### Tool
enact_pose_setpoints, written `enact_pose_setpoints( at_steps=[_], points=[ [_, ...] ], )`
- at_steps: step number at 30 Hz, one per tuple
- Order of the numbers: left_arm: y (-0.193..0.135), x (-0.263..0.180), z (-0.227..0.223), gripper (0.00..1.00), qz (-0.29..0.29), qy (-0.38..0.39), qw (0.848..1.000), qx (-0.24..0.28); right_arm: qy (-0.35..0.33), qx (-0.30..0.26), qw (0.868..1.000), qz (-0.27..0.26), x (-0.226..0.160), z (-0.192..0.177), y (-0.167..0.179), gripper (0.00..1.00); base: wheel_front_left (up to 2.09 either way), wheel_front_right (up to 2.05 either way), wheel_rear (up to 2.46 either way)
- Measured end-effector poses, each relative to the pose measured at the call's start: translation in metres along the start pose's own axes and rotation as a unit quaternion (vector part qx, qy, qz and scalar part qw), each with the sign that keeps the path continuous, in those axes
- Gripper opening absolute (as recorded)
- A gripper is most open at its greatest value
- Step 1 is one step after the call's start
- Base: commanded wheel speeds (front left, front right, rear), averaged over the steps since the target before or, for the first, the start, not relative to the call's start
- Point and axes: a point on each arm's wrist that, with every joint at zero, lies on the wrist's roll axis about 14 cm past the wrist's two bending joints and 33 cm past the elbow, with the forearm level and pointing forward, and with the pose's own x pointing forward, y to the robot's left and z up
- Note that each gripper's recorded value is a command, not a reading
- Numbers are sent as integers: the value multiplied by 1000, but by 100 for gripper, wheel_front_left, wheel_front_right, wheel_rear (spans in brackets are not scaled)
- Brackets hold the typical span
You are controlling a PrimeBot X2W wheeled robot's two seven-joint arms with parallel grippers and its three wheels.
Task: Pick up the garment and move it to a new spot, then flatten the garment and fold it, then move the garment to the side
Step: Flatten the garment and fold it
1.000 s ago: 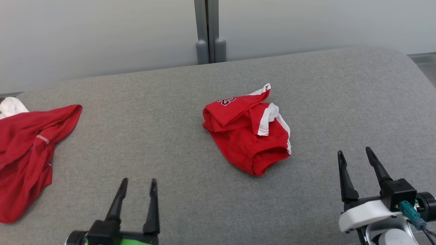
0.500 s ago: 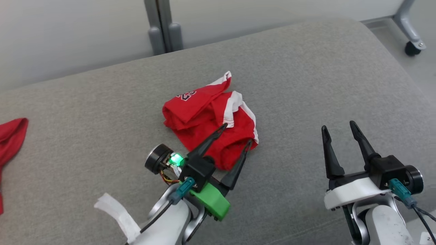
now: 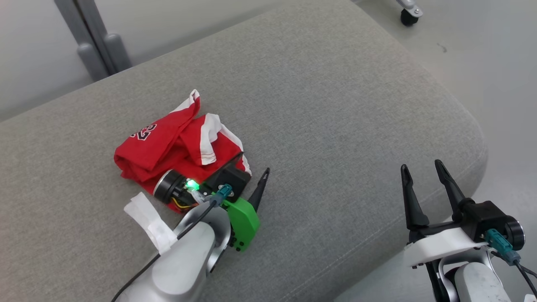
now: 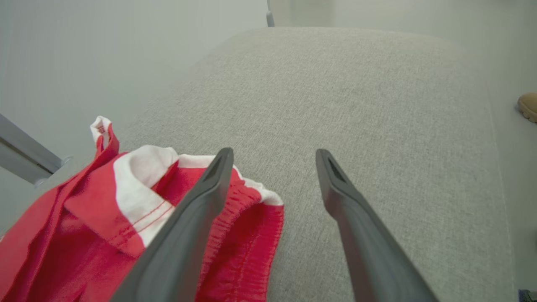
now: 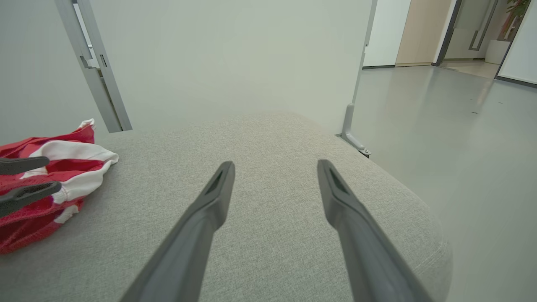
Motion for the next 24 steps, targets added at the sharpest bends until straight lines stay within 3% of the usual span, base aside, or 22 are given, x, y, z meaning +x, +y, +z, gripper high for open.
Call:
enact_pose_setpoints(
  at_steps=[5, 6, 7, 9, 10, 15, 19, 24],
  points=[
    [9, 2, -33, 100, 15, 64, 998, 7, 4, -4, 1000, -20, -7, -1, -12, 100, 0, 0, 0],
    [10, 2, -39, 85, 16, 77, 997, 7, 4, -4, 1000, -21, -7, 0, -13, 100, 0, 0, 0],
    [12, 0, -45, 53, 21, 89, 996, 7, 3, -3, 1000, -22, -7, 0, -13, 100, 0, 0, 0],
    [17, -5, -54, 11, 28, 107, 994, 12, 2, -1, 1000, -19, -7, 0, -12, 100, 0, 0, 0],
    [19, -7, -58, 0, 31, 115, 993, 13, 2, 0, 1000, -17, -6, 0, -11, 100, 0, 0, 0],
    [24, -5, -40, 0, 42, 75, 996, -16, -1, 5, 1000, -15, -3, 1, -9, 100, 0, 0, 0],
    [33, 2, 16, 0, 56, -23, 997, -51, 4, 8, 1000, -9, -2, -3, -5, 100, 0, 0, 0],
    [38, -8, 95, 0, 60, -146, 983, -89, 7, 15, 1000, 10, 3, -7, 8, 100, 0, 0, 0]
  ],
)
